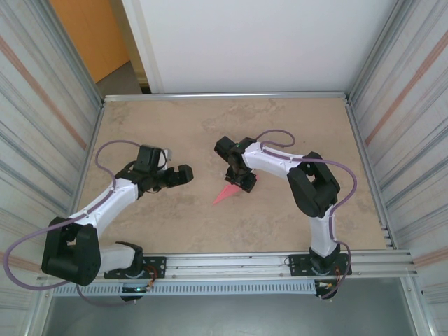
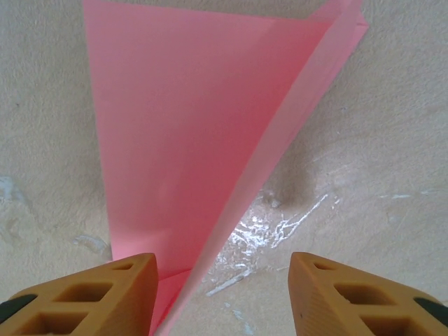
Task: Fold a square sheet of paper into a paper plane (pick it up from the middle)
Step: Turn over a paper plane at the center of the table.
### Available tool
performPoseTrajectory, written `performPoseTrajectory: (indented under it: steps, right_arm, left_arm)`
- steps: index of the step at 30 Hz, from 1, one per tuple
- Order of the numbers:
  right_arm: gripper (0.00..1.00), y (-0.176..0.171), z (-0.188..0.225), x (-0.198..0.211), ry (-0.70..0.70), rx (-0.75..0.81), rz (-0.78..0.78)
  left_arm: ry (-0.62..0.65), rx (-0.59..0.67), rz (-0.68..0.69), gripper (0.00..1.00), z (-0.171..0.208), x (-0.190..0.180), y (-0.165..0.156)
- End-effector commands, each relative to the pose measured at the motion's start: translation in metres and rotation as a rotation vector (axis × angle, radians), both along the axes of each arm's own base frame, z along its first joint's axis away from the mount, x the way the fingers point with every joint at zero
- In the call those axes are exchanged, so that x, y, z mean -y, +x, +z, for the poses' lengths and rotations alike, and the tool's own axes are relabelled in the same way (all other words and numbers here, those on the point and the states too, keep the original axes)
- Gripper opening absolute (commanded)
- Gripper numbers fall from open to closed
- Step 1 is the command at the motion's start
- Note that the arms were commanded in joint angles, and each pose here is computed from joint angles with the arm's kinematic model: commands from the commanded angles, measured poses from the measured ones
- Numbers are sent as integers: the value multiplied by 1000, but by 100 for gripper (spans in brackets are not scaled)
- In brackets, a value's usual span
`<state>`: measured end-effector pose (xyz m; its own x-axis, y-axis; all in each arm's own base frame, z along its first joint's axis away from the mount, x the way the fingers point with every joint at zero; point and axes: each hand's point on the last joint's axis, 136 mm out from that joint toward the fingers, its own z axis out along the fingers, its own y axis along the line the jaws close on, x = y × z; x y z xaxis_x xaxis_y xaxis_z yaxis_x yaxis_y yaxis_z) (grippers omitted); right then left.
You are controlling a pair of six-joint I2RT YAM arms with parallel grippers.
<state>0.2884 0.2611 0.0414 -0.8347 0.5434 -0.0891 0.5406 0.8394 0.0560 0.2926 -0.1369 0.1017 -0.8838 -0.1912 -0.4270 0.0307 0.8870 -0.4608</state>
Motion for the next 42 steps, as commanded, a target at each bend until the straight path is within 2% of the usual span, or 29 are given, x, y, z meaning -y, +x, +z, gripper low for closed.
performPoseTrajectory:
  steps: [1,5,12,16,19,21,25,29,36,42]
  right_arm:
    - [48,-7,9,2,-2,-10,-47]
    - [39,-7,10,3,1,1,-57]
    - [12,-4,13,5,1,26,-50]
    - [5,6,32,7,-11,98,-9]
    - [3,23,55,-4,24,182,109]
    - [1,32,69,-23,93,232,244]
    - [1,41,84,-62,300,317,422]
    - [1,42,86,-89,534,358,521]
    - [3,37,57,-84,676,335,572]
    - [4,32,22,-62,691,303,557]
  left_arm:
    - [-9,4,-13,99,-1,1,0]
    - [-7,2,-12,99,-1,0,-1]
    - [-9,0,-1,99,-1,-1,0]
    - [-23,3,14,99,2,-3,1]
    - [-58,1,38,99,4,-6,4]
    - [-103,4,58,99,7,-7,7]
    - [-215,10,100,98,13,-9,15]
    - [-278,11,91,98,19,-2,22]
    - [-367,-62,73,91,8,14,29]
    - [-349,-119,54,83,-9,31,27]
